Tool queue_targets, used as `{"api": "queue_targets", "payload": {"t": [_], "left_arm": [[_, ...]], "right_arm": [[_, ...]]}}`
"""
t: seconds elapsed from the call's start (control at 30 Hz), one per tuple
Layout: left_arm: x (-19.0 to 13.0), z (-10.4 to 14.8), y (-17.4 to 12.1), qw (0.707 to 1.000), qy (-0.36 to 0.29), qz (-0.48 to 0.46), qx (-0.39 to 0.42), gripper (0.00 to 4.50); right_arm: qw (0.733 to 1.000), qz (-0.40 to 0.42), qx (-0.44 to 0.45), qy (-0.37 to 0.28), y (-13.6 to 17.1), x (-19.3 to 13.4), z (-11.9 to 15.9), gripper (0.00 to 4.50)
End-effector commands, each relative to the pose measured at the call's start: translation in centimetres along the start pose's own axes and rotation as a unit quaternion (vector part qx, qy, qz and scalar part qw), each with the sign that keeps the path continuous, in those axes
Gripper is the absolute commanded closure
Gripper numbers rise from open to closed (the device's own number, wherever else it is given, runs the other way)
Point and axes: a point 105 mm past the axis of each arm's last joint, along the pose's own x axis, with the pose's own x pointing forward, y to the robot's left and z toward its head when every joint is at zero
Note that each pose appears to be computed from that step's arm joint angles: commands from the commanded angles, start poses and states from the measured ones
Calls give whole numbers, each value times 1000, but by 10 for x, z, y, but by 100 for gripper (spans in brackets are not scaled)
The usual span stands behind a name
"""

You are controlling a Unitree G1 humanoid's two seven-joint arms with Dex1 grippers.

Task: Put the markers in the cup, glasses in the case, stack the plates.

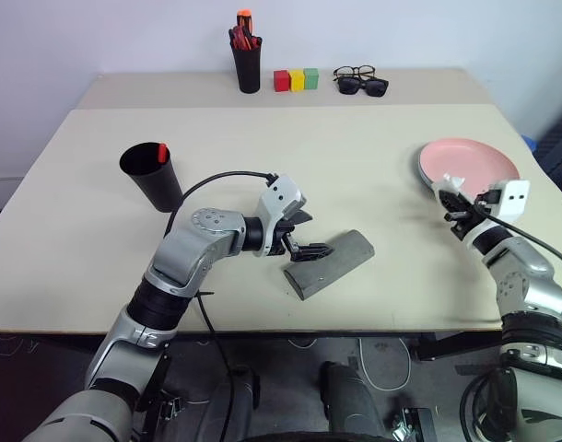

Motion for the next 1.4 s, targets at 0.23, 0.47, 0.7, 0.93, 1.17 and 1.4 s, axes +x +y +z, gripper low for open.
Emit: {"api": "queue_targets", "payload": {"t": [0.23,0.47,0.7,0.93,1.17,1.4], "left_arm": [[-10,14,6,999,-35,31,-12,0],[-23,12,17,995,-46,83,-10,0],[-42,18,31,964,-156,202,79,0],[-72,-14,37,958,-186,208,63,0],[-116,-56,37,954,-136,255,82,0],[-140,-65,28,957,-114,251,88,0]], "right_arm": [[991,-48,-98,-81,-27,32,70,445],[987,-67,-131,-72,-32,43,78,216],[976,-60,-177,-112,-35,28,90,170],[978,66,-185,-72,-3,-31,61,170],[979,91,-177,44,14,-124,39,170],[976,56,-167,124,7,-193,28,170]]}}
